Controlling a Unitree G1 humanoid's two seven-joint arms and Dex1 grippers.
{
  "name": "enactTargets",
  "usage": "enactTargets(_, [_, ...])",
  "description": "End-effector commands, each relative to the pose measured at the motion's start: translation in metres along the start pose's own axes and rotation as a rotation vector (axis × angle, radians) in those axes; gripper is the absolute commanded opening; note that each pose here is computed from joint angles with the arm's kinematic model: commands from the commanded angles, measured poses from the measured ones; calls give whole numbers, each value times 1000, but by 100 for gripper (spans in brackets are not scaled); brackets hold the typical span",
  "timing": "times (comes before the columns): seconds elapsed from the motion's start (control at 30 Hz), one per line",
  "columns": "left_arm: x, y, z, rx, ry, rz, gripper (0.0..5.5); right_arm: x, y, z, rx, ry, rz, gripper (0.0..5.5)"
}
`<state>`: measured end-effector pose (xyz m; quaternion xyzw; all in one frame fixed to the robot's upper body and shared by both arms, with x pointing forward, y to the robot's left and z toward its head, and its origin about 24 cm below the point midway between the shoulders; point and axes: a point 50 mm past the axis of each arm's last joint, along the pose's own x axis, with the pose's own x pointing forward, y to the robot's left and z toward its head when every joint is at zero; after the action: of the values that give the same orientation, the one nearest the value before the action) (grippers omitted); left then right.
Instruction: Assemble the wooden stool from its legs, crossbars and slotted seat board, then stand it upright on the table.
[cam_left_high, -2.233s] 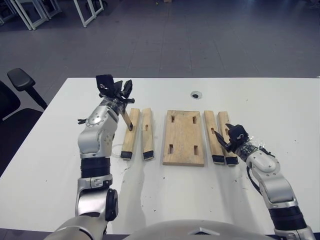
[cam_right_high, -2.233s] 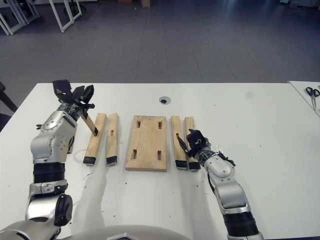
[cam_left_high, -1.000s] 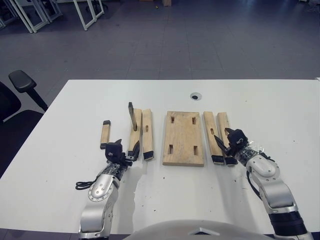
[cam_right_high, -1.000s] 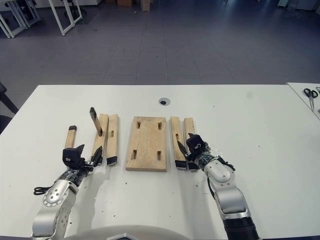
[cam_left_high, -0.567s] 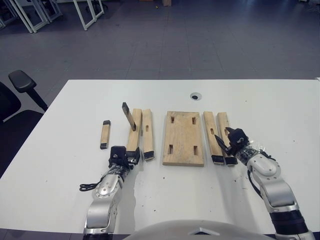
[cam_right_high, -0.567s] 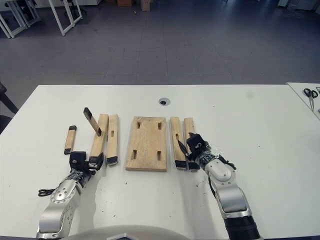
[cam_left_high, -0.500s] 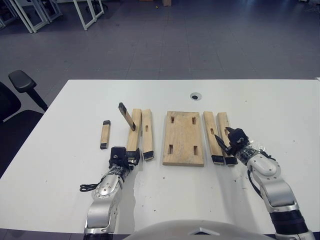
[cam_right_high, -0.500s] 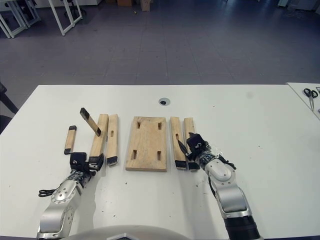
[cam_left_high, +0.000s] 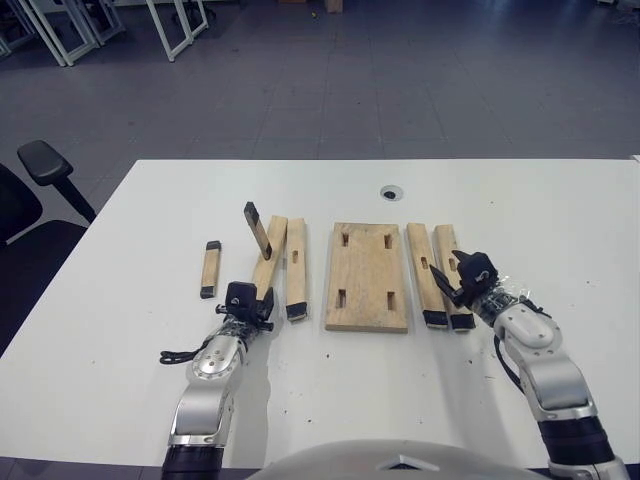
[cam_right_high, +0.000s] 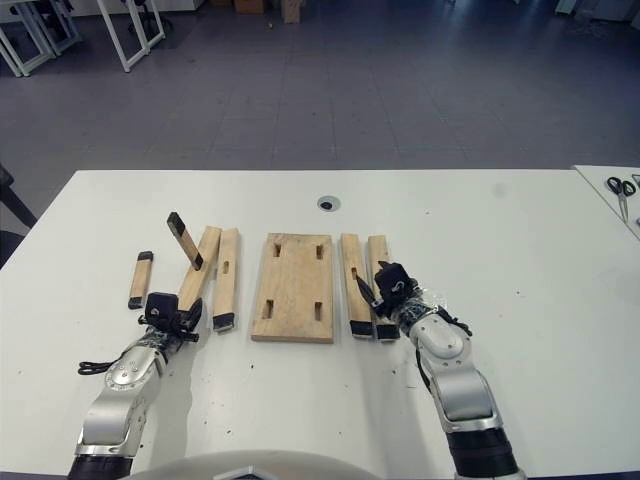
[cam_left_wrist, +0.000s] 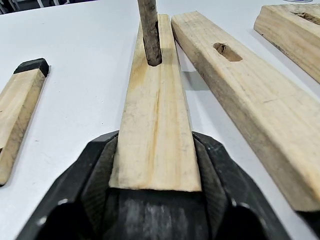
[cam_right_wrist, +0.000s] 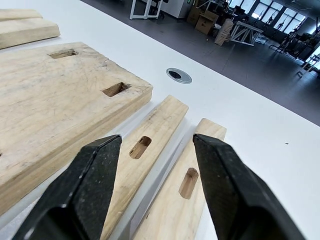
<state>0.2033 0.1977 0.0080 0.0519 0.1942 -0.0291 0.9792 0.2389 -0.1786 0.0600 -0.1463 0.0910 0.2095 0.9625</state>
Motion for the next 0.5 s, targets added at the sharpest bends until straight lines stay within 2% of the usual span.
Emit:
enactTargets(0.03, [12,3,42,-220,-175,-48,206,9,1,28,253,-109,42,297])
enactTargets(0.13, [19,1,98,-421,-359,-236,206,13,4,49,504,-177,185,356])
enactTargets(0.23, [17,-18,135,-507,-383,-610,206,17,7,59,747,-186,329,418])
enactTargets(0.27, [14,-24,140,-518,-368,-729,206,17,8,63,830,-194,389,422])
enactTargets(0.3, [11,-28,144,-526,-350,-828,206,16,9,68,891,-204,448,460])
enactTargets(0.37, [4,-33,146,-560,-285,-1019,206,9,10,79,1002,-239,633,486])
enactTargets(0.5, [-10,-43,155,-549,-193,-1294,206,-2,4,96,1068,-273,873,486])
